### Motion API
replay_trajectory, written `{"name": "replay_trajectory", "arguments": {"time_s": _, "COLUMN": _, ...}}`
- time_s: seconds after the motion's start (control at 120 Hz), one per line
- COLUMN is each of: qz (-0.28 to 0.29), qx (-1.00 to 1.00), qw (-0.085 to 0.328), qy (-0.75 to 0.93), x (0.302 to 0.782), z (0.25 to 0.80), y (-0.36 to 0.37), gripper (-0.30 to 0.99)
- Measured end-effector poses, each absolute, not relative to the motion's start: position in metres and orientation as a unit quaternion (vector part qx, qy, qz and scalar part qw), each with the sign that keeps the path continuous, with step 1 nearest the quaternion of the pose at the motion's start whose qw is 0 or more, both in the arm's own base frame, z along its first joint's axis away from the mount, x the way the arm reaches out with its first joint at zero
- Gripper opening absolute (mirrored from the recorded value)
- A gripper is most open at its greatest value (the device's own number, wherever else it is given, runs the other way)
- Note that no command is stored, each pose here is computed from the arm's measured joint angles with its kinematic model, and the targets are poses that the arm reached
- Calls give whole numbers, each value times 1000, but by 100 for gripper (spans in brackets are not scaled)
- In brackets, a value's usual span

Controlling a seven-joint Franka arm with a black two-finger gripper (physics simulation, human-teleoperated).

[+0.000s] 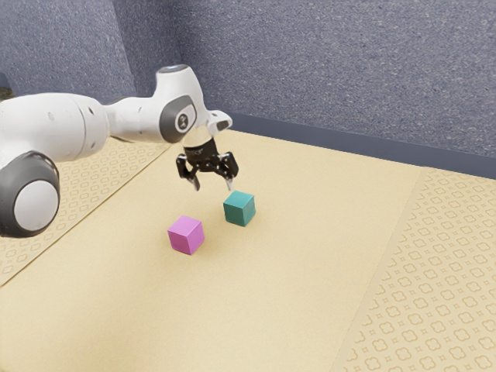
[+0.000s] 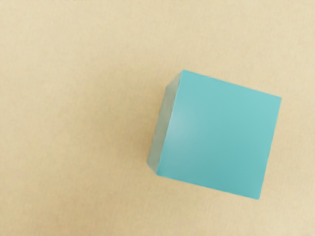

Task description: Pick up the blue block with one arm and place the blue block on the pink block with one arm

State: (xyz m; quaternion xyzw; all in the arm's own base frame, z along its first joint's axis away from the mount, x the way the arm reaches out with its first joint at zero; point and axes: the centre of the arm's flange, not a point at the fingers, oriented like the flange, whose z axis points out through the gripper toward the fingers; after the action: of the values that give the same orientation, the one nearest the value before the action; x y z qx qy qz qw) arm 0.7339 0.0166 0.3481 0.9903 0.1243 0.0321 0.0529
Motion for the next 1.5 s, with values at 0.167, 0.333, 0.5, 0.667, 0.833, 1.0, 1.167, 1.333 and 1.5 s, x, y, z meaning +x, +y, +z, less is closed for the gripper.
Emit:
{"name": "replay_trajectory", "arguments": {"time_s": 0.167, "qz": 13, "qx": 996, "qw": 56, "qy": 71, "x": 742, "z": 337, "y": 9, "gripper": 69}}
{"name": "replay_trajectory", "arguments": {"time_s": 0.333, "qz": 9, "qx": 998, "qw": 54, "qy": 24, "x": 754, "z": 321, "y": 2, "gripper": 69}}
{"name": "replay_trajectory", "arguments": {"time_s": 0.5, "qz": -2, "qx": 999, "qw": 40, "qy": -8, "x": 762, "z": 301, "y": 5, "gripper": 69}}
{"name": "replay_trajectory", "arguments": {"time_s": 0.667, "qz": 2, "qx": 998, "qw": 39, "qy": -47, "x": 767, "z": 310, "y": -13, "gripper": 69}}
{"name": "replay_trajectory", "arguments": {"time_s": 0.833, "qz": 0, "qx": 997, "qw": 40, "qy": -72, "x": 773, "z": 298, "y": -21, "gripper": 69}}
{"name": "replay_trajectory", "arguments": {"time_s": 1.0, "qz": -6, "qx": 996, "qw": 34, "qy": -79, "x": 774, "z": 289, "y": -14, "gripper": 69}}
{"name": "replay_trajectory", "arguments": {"time_s": 1.167, "qz": -8, "qx": 996, "qw": 35, "qy": -78, "x": 773, "z": 287, "y": -12, "gripper": 69}}
{"name": "replay_trajectory", "arguments": {"time_s": 1.333, "qz": 8, "qx": 997, "qw": 33, "qy": -76, "x": 781, "z": 291, "y": -14, "gripper": 69}}
{"name": "replay_trajectory", "arguments": {"time_s": 1.5, "qz": 10, "qx": 998, "qw": 31, "qy": -61, "x": 783, "z": 285, "y": -13, "gripper": 69}}
